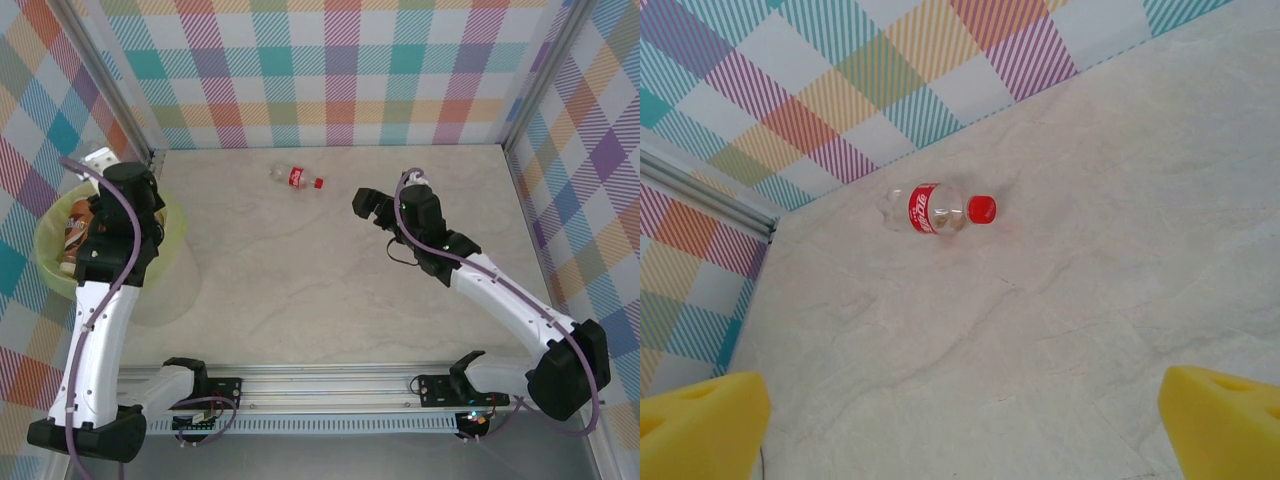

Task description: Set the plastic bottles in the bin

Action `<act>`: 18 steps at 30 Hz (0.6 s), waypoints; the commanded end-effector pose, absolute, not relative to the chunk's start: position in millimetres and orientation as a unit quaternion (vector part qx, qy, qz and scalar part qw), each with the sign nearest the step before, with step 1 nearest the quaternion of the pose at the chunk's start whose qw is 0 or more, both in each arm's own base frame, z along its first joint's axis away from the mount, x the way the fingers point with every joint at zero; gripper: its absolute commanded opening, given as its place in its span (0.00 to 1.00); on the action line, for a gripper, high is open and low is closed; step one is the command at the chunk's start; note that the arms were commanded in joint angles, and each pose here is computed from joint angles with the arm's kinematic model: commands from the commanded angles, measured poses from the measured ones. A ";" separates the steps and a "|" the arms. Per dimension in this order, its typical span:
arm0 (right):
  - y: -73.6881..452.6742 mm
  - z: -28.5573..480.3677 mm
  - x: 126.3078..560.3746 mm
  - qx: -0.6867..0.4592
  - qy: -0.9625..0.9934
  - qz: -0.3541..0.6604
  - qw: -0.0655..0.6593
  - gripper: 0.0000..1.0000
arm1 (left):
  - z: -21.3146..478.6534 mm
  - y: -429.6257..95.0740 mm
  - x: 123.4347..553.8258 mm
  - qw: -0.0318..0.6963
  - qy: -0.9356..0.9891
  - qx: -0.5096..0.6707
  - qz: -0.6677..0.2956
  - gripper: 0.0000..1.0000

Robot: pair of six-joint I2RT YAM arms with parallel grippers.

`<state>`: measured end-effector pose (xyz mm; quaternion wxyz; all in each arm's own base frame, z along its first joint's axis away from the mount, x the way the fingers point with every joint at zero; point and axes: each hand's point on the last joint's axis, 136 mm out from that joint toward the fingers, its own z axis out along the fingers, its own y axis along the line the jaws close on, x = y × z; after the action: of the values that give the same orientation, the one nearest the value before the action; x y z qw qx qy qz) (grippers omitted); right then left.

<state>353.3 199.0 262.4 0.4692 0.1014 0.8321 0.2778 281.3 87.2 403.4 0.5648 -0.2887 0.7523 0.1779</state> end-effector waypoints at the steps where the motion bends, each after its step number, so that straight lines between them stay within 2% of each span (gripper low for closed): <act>1: 203.6 277.8 358.5 0.091 0.825 0.288 0.477 1.00 | 388.1 115.5 255.8 0.525 0.742 -0.360 0.210 0.41; 5: 211.4 278.9 362.7 0.083 0.827 0.296 0.471 1.00 | 361.8 136.5 245.7 0.480 0.742 -0.412 0.219 0.43; 8: 216.2 279.8 365.6 0.074 0.831 0.297 0.465 1.00 | 344.1 148.9 234.3 0.472 0.721 -0.461 0.212 0.36; 12: 222.8 280.2 367.8 0.064 0.834 0.302 0.457 1.00 | 324.7 155.6 225.5 0.460 0.699 -0.516 0.182 0.37; 14: 225.1 279.2 368.5 0.061 0.836 0.304 0.453 1.00 | 323.8 158.3 219.1 0.455 0.685 -0.537 0.187 0.56; 16: 226.8 277.9 368.7 0.062 0.837 0.307 0.449 1.00 | 325.8 159.9 215.8 0.456 0.678 -0.545 0.191 0.64; 18: 228.4 276.1 368.8 0.062 0.839 0.309 0.444 1.00 | 327.3 158.9 214.5 0.458 0.677 -0.546 0.187 0.82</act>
<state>366.7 224.0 269.0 0.4468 0.0707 0.8394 0.3014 225.5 156.8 321.1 0.4496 -0.5149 0.7029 0.1966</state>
